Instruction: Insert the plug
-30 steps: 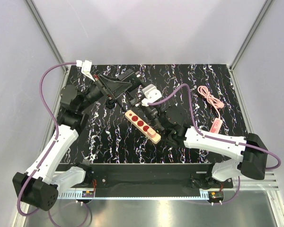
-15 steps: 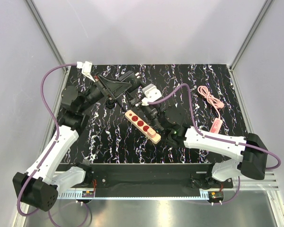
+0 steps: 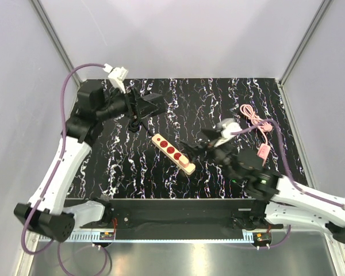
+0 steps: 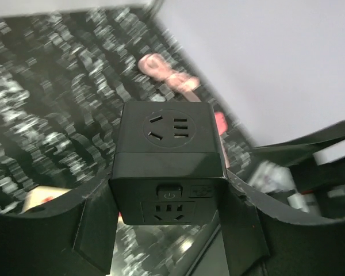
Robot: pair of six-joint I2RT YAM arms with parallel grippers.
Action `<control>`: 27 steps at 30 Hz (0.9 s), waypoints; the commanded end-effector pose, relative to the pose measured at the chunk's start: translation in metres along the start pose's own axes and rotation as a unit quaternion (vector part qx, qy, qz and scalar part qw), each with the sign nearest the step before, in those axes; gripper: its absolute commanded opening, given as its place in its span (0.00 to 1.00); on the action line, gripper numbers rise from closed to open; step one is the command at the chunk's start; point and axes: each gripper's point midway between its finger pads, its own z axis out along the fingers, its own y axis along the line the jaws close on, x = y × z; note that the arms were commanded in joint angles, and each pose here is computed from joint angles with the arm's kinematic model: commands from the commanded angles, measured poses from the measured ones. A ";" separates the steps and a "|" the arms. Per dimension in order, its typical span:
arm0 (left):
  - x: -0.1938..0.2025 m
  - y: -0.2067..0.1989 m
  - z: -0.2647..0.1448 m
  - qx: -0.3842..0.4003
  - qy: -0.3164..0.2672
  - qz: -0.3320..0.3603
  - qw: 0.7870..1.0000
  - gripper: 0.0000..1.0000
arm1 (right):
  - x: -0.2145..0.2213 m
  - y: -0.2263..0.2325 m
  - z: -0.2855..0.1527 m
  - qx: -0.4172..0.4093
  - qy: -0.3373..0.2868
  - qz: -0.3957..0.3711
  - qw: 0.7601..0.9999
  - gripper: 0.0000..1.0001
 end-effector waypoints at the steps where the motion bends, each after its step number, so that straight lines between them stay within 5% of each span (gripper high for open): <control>1: 0.043 0.043 -0.011 -0.086 0.131 0.051 0.986 0.00 | 0.020 -0.015 -0.039 0.043 0.080 0.115 0.989 1.00; 8: 0.086 0.106 -0.003 -0.212 0.297 0.131 0.922 0.00 | 0.024 -0.040 -0.092 0.070 0.115 0.160 0.978 1.00; 13: 0.124 0.117 0.018 -0.195 0.414 0.169 0.873 0.00 | 0.015 -0.046 -0.108 0.061 0.102 0.169 0.978 1.00; 27: 0.172 0.137 0.061 -0.108 0.501 0.147 0.846 0.00 | 0.012 -0.066 -0.124 0.093 0.085 0.174 0.977 1.00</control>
